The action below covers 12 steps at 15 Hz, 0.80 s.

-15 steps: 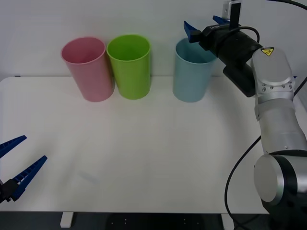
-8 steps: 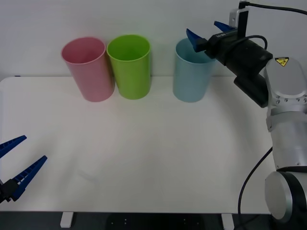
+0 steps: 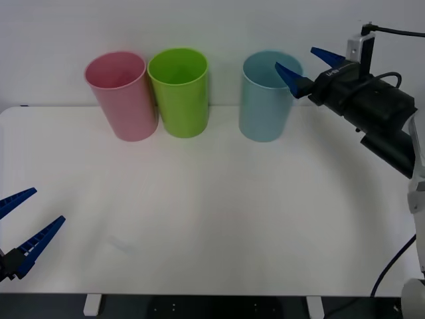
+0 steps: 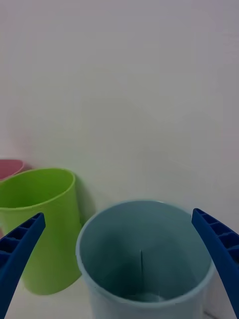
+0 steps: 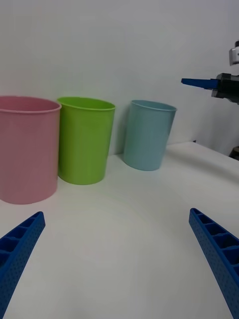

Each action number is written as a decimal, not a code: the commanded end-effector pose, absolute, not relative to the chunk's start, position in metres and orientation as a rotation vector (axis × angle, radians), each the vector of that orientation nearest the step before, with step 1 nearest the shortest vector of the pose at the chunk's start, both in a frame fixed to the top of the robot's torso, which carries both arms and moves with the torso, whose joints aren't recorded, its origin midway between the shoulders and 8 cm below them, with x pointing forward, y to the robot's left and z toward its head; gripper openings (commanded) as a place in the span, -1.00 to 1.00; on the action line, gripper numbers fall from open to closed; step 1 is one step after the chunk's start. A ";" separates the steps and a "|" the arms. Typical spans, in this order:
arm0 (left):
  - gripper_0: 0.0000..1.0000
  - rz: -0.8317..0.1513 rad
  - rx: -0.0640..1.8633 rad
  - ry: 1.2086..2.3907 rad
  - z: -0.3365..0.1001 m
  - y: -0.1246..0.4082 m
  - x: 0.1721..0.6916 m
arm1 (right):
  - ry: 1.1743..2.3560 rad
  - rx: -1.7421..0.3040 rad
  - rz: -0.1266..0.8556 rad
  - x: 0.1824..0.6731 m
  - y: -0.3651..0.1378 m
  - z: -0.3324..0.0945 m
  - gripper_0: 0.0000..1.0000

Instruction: Grasp the object on the table and drop it into the matching bin: aluminum can to the light blue bin, PET bottle to the pink bin.

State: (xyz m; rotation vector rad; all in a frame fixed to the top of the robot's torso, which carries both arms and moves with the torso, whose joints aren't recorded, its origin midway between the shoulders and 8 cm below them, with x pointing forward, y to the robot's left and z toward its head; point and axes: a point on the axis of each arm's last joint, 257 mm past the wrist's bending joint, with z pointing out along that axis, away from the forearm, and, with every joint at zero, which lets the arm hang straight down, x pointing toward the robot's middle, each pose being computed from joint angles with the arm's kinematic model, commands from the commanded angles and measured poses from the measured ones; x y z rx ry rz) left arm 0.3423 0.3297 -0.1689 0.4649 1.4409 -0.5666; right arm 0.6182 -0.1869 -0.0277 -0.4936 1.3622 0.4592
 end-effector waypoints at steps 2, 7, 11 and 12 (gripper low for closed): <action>1.00 -0.567 0.465 1.441 -0.169 0.330 0.342 | 1.368 -0.558 0.473 0.581 -0.206 -0.042 1.00; 1.00 -0.567 0.465 1.441 -0.169 0.330 0.342 | 1.374 -0.683 0.455 0.525 -0.227 -0.067 1.00; 1.00 -0.567 0.465 1.441 -0.169 0.330 0.342 | 1.359 -0.843 0.428 0.485 -0.243 -0.093 1.00; 1.00 -0.567 0.465 1.441 -0.169 0.330 0.342 | 1.363 -0.864 0.432 0.477 -0.247 -0.098 1.00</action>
